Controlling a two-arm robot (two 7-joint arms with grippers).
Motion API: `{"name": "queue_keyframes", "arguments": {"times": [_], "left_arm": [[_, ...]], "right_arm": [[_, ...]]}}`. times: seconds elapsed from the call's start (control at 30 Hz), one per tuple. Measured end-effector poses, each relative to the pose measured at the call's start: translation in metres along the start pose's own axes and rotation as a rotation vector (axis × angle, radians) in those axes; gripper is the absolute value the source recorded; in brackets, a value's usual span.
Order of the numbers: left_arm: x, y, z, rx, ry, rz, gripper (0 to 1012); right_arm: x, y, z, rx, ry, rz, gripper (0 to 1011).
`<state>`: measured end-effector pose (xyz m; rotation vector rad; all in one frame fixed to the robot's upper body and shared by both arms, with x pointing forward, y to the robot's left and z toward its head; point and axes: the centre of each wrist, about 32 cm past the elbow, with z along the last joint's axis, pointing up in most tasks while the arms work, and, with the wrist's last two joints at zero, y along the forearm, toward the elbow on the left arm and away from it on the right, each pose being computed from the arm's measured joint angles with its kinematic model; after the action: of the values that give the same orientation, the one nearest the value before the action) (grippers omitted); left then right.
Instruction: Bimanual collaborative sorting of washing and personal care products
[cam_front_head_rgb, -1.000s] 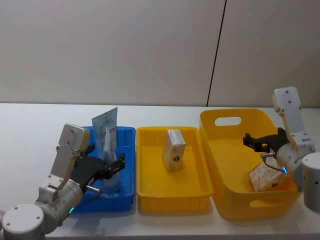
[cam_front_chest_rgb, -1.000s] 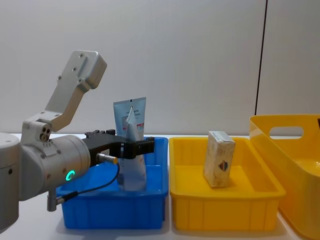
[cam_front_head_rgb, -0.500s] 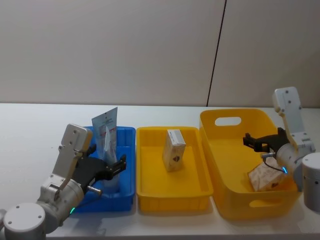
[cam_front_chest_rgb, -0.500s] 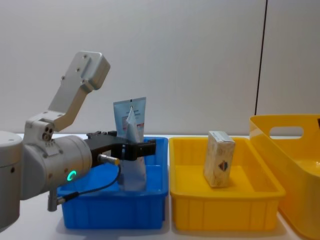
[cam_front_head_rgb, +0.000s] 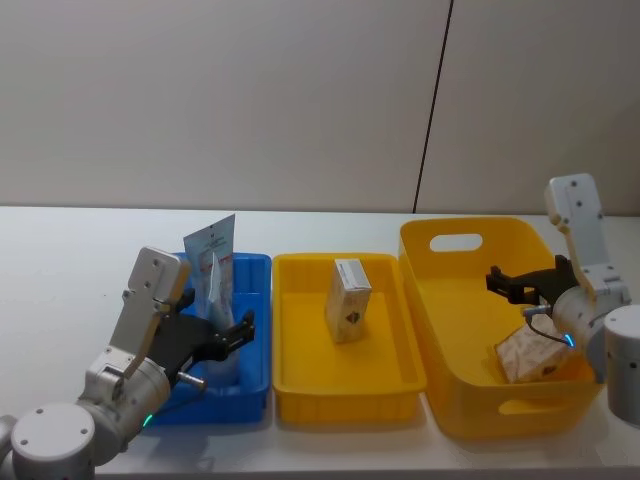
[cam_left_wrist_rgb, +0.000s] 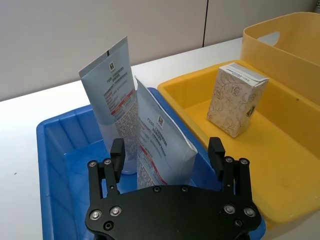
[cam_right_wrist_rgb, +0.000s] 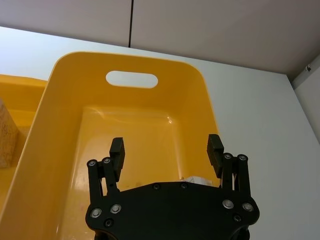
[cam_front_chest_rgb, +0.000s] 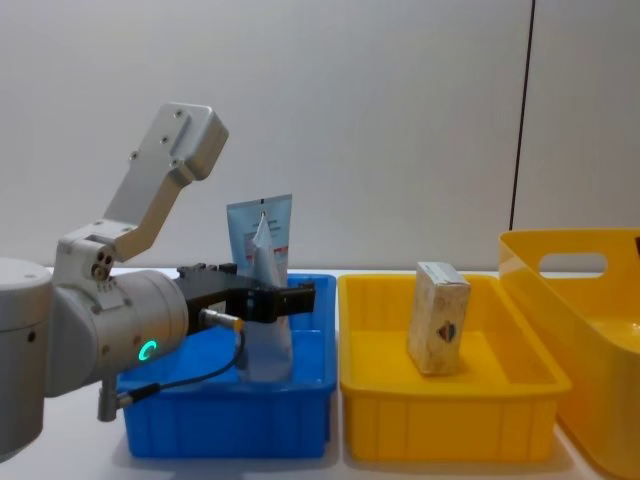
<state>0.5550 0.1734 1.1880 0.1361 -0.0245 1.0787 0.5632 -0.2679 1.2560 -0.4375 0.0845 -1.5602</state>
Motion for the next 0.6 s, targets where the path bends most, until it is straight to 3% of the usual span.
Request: {"name": "queue_keyframes", "arguments": {"times": [0.17,0.47,0.6], "left_arm": [[-0.0003,-0.0002,0.0004,0.002,-0.001,0.0,919],[-0.0007,-0.0005,0.0007,0.005,-0.003,0.0,672],[-0.0008,-0.0006,0.0009,0.005,-0.004,0.0,507]], "right_arm": [[0.0,0.0,0.0,0.0,0.0,0.0,1003],[0.0,0.0,0.0,0.0,0.0,0.0,1004],[0.0,0.0,0.0,0.0,0.0,0.0,1003]]}}
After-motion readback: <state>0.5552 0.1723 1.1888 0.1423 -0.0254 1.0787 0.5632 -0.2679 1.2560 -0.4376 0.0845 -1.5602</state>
